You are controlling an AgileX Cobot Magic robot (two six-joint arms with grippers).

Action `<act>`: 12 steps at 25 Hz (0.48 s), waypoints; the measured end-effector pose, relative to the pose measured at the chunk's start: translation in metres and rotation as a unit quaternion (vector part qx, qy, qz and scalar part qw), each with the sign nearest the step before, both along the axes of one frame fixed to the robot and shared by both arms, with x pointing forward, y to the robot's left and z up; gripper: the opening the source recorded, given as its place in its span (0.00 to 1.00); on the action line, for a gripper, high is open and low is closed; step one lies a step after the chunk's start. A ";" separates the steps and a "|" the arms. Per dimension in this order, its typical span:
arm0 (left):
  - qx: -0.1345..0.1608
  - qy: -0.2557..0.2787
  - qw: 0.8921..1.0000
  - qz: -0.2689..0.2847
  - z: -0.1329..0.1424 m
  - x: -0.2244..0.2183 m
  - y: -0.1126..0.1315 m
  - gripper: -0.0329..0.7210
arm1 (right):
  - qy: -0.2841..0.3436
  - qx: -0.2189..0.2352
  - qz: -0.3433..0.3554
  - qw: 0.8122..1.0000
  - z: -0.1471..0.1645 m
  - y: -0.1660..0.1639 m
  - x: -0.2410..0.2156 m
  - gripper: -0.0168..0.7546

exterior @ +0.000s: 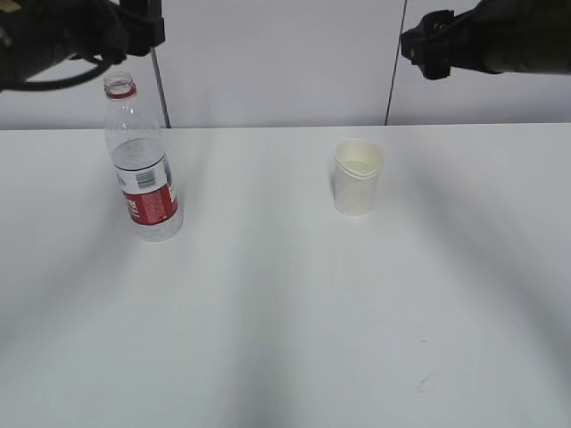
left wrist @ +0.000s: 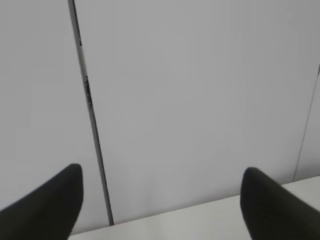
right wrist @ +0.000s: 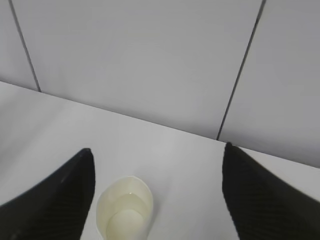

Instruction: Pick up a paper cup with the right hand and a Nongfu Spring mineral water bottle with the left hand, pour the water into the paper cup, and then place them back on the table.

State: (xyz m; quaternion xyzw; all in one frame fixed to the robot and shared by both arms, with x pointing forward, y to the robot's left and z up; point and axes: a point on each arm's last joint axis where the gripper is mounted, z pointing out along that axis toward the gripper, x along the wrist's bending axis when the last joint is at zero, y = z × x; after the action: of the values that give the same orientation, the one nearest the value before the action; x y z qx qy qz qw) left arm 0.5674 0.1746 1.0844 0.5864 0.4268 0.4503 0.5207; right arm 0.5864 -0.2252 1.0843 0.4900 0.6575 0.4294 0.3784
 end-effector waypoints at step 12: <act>-0.020 0.060 0.997 -0.045 0.085 0.021 0.023 0.79 | 0.099 0.004 -0.046 0.994 0.076 -0.006 0.001 0.79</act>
State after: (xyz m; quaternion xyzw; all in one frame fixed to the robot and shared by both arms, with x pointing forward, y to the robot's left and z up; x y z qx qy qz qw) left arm 0.5886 0.1973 1.1692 0.6207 0.4395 0.3821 0.5250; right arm 0.5872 -0.2307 1.1604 0.5612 0.6667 0.3639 0.3288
